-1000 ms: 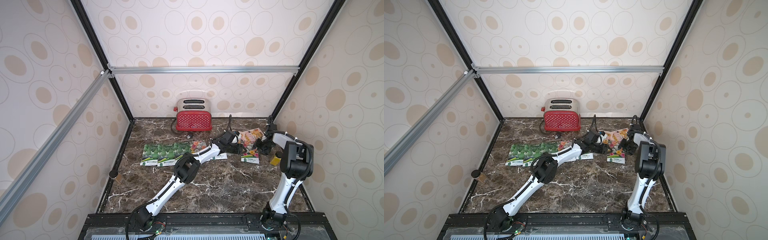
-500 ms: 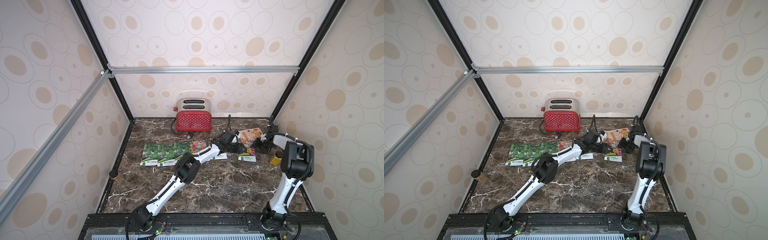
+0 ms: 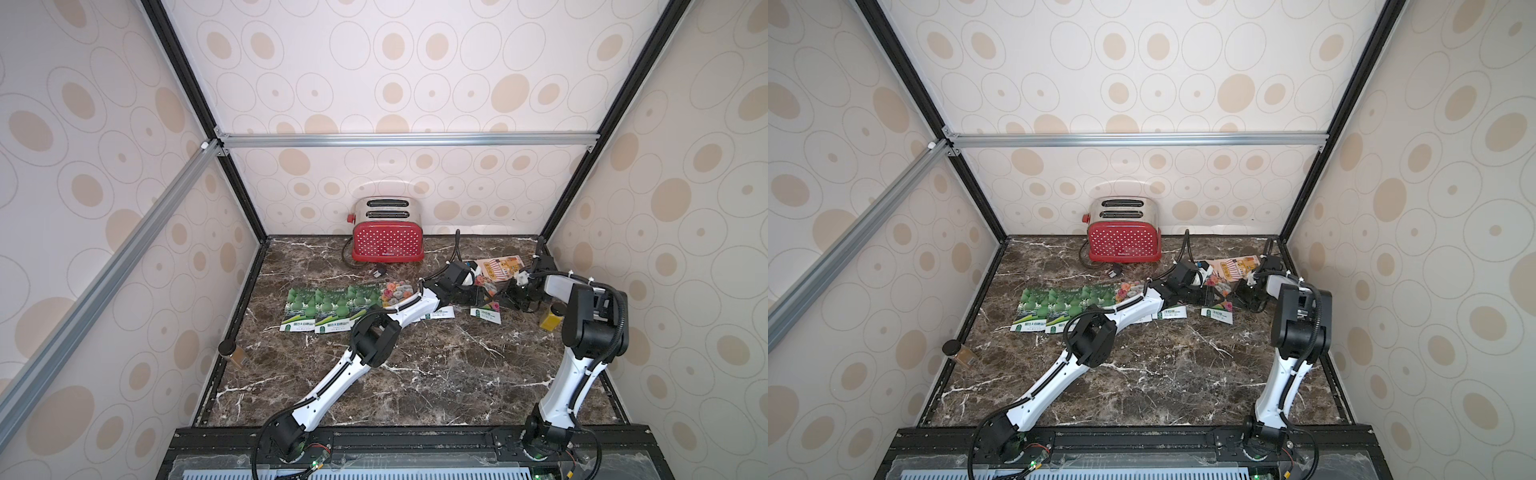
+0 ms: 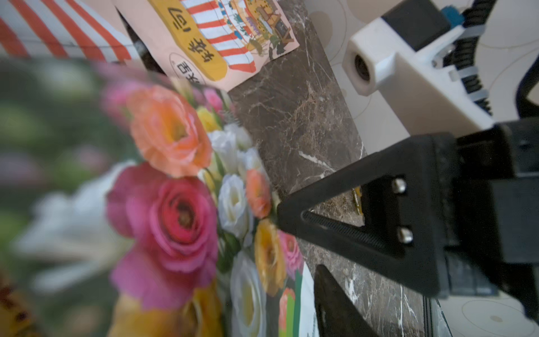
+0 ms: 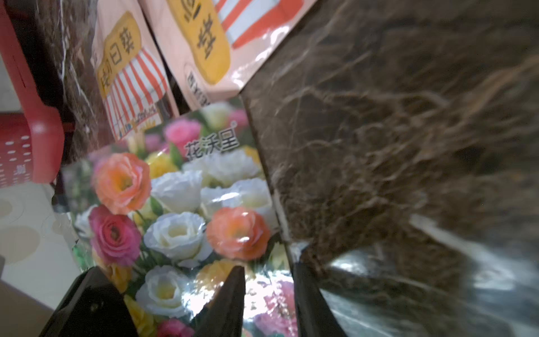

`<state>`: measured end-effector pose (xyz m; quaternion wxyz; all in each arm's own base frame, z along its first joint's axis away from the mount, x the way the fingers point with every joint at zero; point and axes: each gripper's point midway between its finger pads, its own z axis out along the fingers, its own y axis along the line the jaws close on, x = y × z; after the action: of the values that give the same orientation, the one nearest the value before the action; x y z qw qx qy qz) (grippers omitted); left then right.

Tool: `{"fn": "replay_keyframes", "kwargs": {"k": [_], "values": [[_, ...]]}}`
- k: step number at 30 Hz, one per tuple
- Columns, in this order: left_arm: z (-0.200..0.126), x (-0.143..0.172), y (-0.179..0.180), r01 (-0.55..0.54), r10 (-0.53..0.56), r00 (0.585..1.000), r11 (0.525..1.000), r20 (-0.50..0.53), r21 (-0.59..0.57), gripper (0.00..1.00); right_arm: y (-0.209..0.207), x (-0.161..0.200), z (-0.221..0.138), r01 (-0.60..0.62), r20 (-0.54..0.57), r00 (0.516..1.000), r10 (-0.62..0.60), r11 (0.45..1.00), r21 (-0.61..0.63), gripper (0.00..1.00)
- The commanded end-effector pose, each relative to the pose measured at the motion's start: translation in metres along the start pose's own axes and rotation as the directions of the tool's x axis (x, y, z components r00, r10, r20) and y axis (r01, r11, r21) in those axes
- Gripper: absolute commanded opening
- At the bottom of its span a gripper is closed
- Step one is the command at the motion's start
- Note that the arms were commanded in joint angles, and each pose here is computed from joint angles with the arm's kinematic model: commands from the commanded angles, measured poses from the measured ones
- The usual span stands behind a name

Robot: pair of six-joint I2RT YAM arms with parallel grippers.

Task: Arrange the seed packets in a row
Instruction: Pick up the seed packet from the center of the board.

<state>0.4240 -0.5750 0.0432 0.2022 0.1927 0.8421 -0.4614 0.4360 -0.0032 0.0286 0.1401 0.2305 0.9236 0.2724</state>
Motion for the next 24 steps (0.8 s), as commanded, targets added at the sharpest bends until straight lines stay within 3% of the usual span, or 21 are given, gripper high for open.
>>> {"fn": "replay_keyframes", "kwargs": {"k": [1, 7, 19, 24], "values": [[0.018, 0.040, 0.028, 0.051, -0.056, 0.994, 0.997, -0.092, -0.060, 0.48, 0.014, 0.015, -0.005, 0.017, -0.038, 0.999, -0.019, 0.998, -0.055, 0.30], [0.018, 0.039, 0.027, 0.051, -0.055, 0.995, 0.997, -0.088, -0.055, 0.46, 0.022, 0.011, -0.014, 0.033, -0.013, 0.999, -0.034, 0.997, -0.073, 0.30], [-0.002, 0.017, 0.008, 0.000, -0.003, 0.999, 0.997, -0.043, -0.074, 0.28, 0.021, -0.006, -0.024, 0.060, 0.043, 0.997, -0.059, 0.998, -0.009, 0.33], [-0.021, -0.004, -0.003, -0.032, 0.031, 0.999, 0.996, -0.012, -0.085, 0.15, 0.030, -0.020, -0.032, 0.071, 0.092, 0.993, -0.069, 0.997, -0.015, 0.36]]}}
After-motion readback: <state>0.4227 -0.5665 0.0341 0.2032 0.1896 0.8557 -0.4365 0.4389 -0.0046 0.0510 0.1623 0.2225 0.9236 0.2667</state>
